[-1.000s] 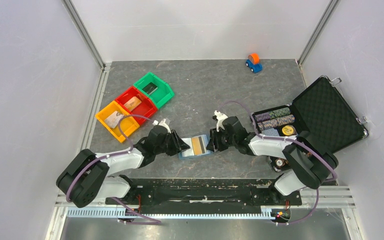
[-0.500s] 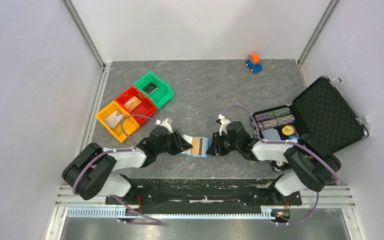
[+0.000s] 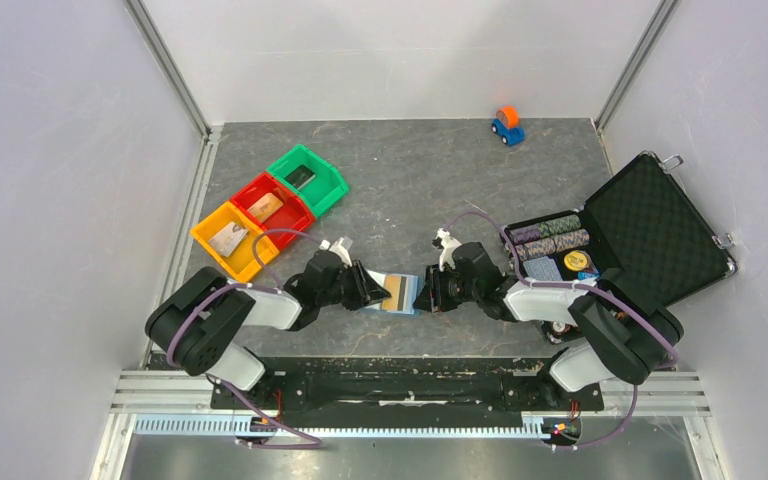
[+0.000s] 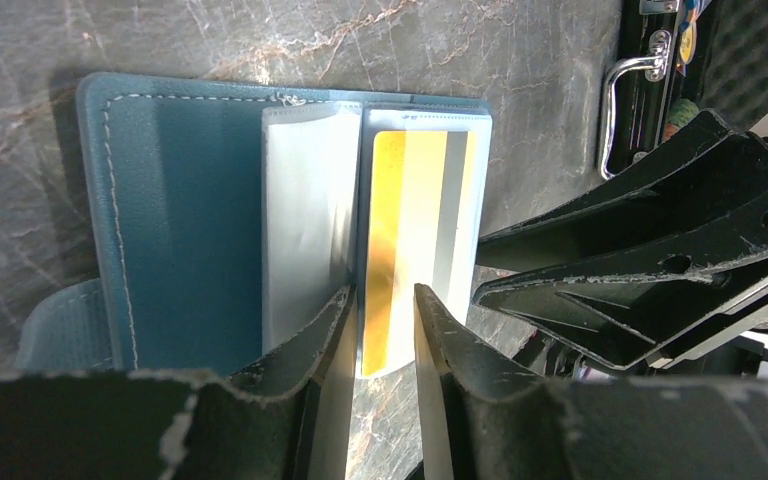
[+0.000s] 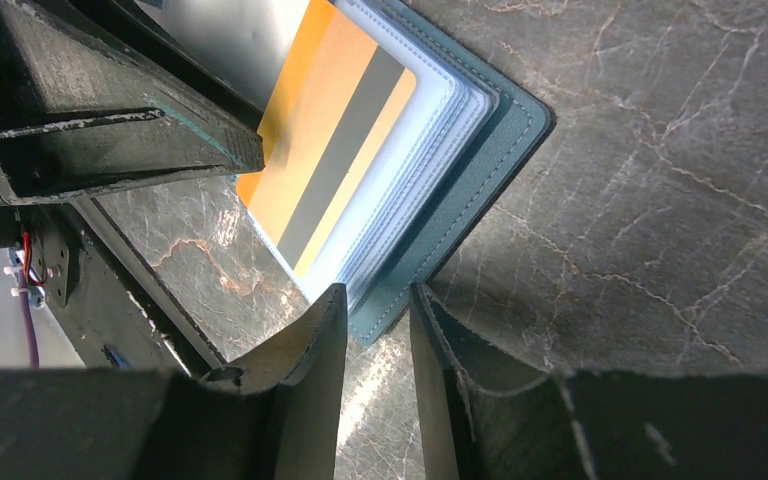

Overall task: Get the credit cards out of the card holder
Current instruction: Remove the credit card from the card holder.

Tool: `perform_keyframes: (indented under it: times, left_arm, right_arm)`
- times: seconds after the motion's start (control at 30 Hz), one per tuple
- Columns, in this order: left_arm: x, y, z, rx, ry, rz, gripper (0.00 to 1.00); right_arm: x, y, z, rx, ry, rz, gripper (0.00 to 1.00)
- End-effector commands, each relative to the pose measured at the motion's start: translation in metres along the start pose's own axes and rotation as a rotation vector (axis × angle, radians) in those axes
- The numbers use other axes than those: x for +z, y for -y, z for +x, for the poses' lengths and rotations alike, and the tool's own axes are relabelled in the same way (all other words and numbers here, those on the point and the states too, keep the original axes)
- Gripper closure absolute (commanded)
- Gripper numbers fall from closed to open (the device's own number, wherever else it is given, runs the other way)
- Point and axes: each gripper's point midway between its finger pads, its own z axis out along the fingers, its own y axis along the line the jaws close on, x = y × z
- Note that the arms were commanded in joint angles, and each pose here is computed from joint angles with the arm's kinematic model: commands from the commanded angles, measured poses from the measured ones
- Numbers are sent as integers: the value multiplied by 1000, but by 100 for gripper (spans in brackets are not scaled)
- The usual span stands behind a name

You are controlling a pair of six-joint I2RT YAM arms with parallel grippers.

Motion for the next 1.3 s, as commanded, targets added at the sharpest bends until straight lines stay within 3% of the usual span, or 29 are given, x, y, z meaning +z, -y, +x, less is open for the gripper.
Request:
perform_keyframes:
  times: [0.0, 0.1, 0.37, 0.63, 0.9, 1.27]
  left_arm:
    - [6, 18, -2, 5, -10, 83, 67]
    - [5, 22, -1, -3, -12, 102, 71]
    - [-1, 29, -2, -29, -8, 130, 97]
    - [-7, 43, -2, -74, -13, 183, 98]
    - [-10, 31, 0, -42, -27, 102, 98]
    - [-12, 25, 3, -24, -49, 59, 98]
  right_arm:
    - [1, -9, -17, -14, 29, -9, 68]
    - [2, -11, -22, -16, 35, -12, 69]
    - [2, -6, -19, -11, 34, 12, 71]
    - [-5, -9, -32, -25, 69, 31, 71]
    - [-14, -25, -52, -50, 117, 2, 69]
    - [1, -37, -53, -26, 87, -77, 69]
